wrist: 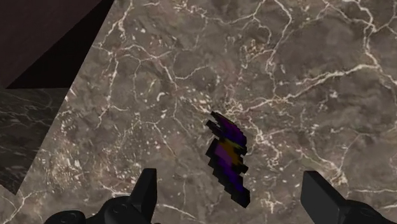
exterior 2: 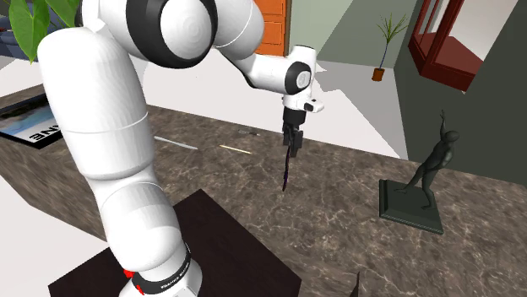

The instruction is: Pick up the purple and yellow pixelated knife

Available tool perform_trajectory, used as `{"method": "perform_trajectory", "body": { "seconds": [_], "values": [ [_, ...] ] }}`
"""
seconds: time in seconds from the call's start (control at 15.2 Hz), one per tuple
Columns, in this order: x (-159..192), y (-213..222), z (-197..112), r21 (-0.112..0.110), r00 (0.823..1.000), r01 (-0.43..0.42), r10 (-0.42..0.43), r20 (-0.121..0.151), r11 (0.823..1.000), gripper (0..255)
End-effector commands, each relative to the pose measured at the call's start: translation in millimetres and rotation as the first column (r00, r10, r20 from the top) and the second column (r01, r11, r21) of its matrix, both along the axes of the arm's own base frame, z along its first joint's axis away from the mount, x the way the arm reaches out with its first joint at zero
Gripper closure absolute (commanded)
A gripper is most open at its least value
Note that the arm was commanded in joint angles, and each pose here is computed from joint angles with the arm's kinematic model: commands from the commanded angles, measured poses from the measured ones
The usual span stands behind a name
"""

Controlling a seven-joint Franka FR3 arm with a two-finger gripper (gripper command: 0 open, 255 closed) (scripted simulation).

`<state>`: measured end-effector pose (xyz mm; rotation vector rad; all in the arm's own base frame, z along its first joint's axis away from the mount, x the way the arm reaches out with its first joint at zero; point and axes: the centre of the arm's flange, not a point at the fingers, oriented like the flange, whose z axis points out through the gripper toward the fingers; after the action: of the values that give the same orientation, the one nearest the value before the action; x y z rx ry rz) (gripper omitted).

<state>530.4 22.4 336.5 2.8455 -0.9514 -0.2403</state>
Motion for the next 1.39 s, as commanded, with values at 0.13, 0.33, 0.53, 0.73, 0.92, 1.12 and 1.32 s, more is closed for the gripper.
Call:
{"method": "perform_trajectory", "body": {
  "seconds": [0.13,0.33,0.53,0.73,0.92,1.12,1.32],
  "values": [
    [-1,-1,-14,0.000,1.000,0.000,0.000,0.000,1.000,0],
    [-1,-1,-14,0.000,1.000,0.000,0.000,0.000,1.000,255],
    [-1,-1,-14,0.000,1.000,0.000,0.000,0.000,1.000,255],
    [-1,-1,-14,0.000,1.000,0.000,0.000,0.000,1.000,255],
    [-1,-1,-3,0.000,1.000,0.000,0.000,0.000,1.000,255],
    [-1,-1,13,0.000,1.000,0.000,0.000,0.000,1.000,255],
    [-1,-1,29,0.000,1.000,0.000,0.000,0.000,1.000,255]
  ]
}}
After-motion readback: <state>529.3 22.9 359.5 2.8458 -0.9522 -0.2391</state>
